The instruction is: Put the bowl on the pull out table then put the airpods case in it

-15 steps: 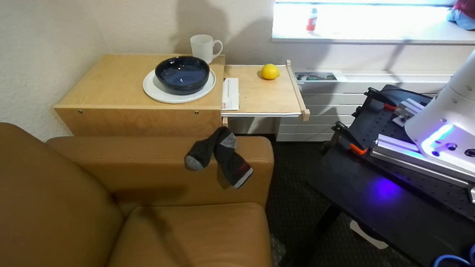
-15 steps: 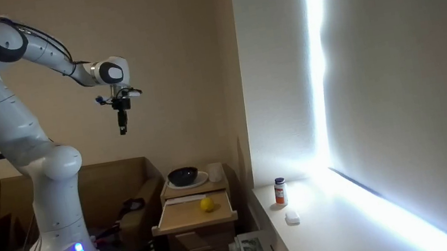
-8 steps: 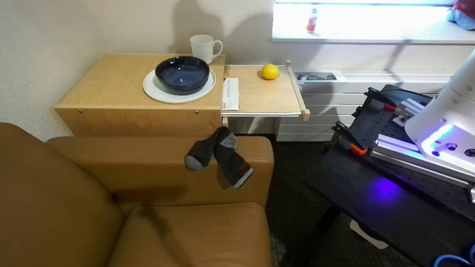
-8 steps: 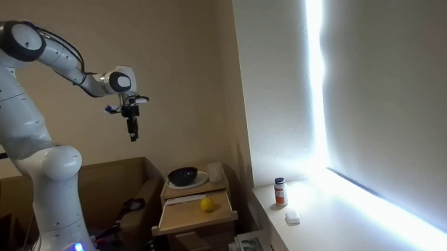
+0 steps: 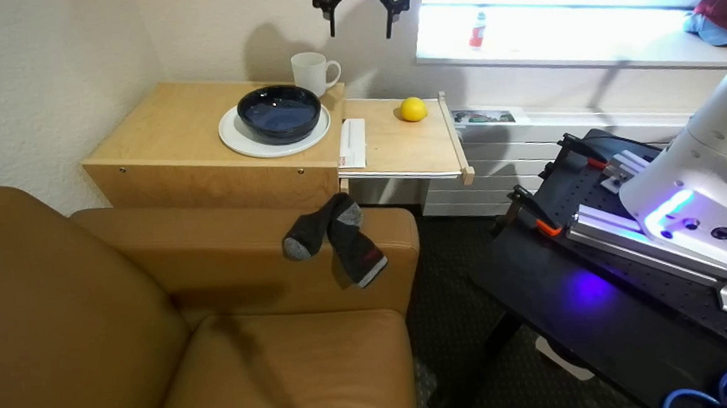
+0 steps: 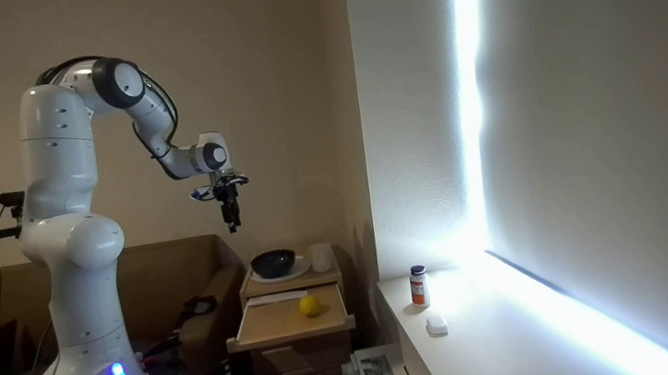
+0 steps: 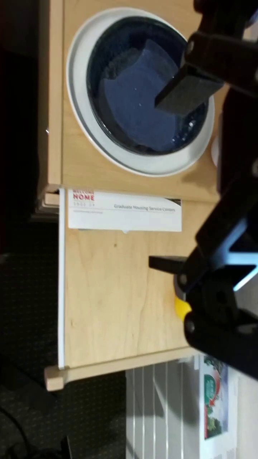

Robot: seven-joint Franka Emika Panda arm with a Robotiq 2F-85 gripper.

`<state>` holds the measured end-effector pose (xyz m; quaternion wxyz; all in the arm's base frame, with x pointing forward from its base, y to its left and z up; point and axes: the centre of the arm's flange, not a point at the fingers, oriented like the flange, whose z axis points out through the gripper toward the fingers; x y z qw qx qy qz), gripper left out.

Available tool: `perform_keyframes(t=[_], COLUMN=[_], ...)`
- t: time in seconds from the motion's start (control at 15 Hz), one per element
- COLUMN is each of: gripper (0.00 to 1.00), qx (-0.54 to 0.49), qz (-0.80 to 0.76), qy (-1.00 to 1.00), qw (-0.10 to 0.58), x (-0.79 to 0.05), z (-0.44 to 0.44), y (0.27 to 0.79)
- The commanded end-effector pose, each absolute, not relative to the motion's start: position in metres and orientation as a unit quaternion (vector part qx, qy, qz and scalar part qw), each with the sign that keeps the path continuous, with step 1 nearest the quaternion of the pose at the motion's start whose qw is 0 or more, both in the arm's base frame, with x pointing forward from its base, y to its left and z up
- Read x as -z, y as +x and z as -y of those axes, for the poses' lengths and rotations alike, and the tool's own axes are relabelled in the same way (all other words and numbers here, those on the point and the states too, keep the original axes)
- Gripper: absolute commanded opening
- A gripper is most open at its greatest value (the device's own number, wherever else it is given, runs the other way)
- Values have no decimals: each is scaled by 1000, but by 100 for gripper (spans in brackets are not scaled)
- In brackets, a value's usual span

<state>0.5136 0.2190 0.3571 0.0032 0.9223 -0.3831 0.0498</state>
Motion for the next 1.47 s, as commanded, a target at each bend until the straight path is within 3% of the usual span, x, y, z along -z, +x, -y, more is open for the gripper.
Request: perform_keyframes(t=[0.0, 0.47, 0.93, 1.27, 1.4], gripper=[100, 100, 100, 100, 100], qx=[-39, -16, -78, -89, -86], qz=[379, 404, 481, 465, 468], qy=[924, 915, 871, 879, 877], qw=[-9, 3, -58, -63, -66], x=[-355, -305, -238, -217, -219], z=[-226, -226, -204, -226, -219], y=[520, 548, 599, 627, 612])
